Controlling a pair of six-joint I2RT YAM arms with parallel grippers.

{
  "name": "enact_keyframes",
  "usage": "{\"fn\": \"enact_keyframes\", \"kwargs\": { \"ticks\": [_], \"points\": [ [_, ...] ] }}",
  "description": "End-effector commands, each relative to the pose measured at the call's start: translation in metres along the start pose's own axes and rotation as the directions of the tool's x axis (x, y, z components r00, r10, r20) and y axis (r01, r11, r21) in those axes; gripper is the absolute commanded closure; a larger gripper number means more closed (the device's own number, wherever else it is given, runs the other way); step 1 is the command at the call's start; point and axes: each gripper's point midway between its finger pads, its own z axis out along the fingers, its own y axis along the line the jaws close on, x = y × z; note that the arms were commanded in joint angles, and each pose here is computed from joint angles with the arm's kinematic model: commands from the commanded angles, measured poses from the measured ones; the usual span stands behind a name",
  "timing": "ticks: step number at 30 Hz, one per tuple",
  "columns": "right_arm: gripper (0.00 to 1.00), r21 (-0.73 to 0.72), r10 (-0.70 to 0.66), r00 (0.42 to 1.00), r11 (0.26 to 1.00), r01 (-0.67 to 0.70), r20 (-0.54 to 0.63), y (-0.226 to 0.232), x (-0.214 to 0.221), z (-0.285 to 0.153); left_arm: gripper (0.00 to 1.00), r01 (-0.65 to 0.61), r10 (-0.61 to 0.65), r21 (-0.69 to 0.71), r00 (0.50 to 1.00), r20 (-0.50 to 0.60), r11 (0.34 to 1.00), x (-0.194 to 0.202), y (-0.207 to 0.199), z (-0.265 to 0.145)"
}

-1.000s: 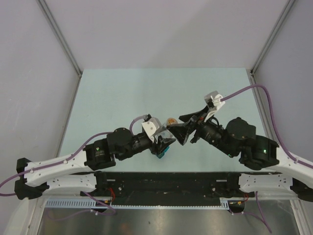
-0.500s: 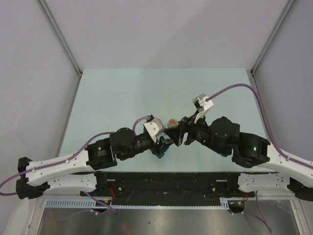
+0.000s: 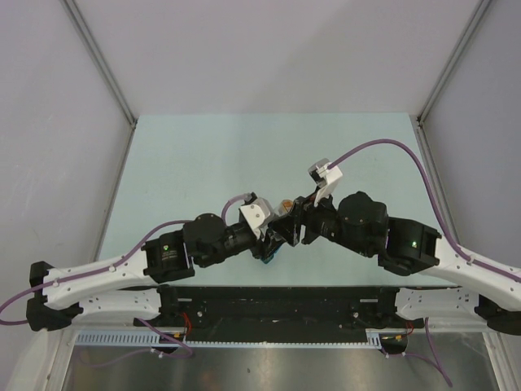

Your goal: Sort the pills into containers

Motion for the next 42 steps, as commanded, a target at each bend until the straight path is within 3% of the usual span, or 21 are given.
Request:
{"fn": "enact_keyframes", "kwargs": {
  "ticks": [1,2,4,5,10,14,18,23,29,34,42],
  "points": [
    [0.92,-0.01,0.011,0.998,1.0,-0.011,0.054,0.004,-0.02,-0.009,0.76,0.006,-0.006,-0.009,0.998,0.063,1.0,-0.015,0.003,-0.004],
    [1.0,-0.001,0.007,0.997,1.0,-0.007,0.07,0.003,-0.024,-0.01,0.65,0.009,-0.008,-0.012,0.998,0.059,1.0,-0.013,0.003,-0.004],
    [1.0,0.024,-0.018,0.995,1.0,0.015,0.102,-0.003,-0.032,-0.013,0.11,0.02,-0.018,-0.025,0.998,0.058,0.999,-0.011,0.006,-0.005],
    [1.0,0.034,-0.023,0.994,0.999,0.02,0.109,-0.005,-0.033,-0.014,0.0,0.025,-0.023,-0.026,0.998,0.06,0.999,-0.01,0.006,-0.006],
    [1.0,0.239,-0.078,0.983,0.97,0.037,0.165,-0.055,-0.046,-0.014,0.0,0.075,-0.072,-0.045,0.994,0.076,0.996,-0.007,0.01,-0.016],
    [1.0,0.38,-0.114,0.984,0.923,0.054,0.138,-0.109,-0.04,-0.008,0.0,0.118,-0.113,-0.054,0.99,0.087,0.992,0.004,0.014,-0.029],
    [1.0,0.469,-0.069,0.993,0.883,0.015,0.097,-0.168,-0.022,0.009,0.0,0.166,-0.158,-0.069,0.981,0.114,0.984,0.007,0.019,-0.043],
    [1.0,0.649,-0.061,0.994,0.761,-0.01,0.087,-0.252,0.026,0.026,0.0,0.199,-0.191,-0.067,0.976,0.103,0.978,0.017,0.018,-0.046],
    [1.0,0.683,-0.049,0.988,0.727,-0.066,0.148,-0.289,0.06,0.052,0.0,0.204,-0.201,-0.061,0.978,0.053,0.977,0.033,0.013,-0.037],
    [1.0,0.742,-0.031,0.994,0.668,-0.056,0.102,-0.32,0.094,0.066,0.0,0.21,-0.208,-0.055,0.977,0.041,0.976,0.037,0.011,-0.035],
    [0.99,0.805,-0.05,0.989,0.587,-0.081,0.136,-0.349,0.115,0.069,0.0,0.218,-0.216,-0.065,0.976,0.038,0.974,0.042,0.013,-0.037]
  ]
}}
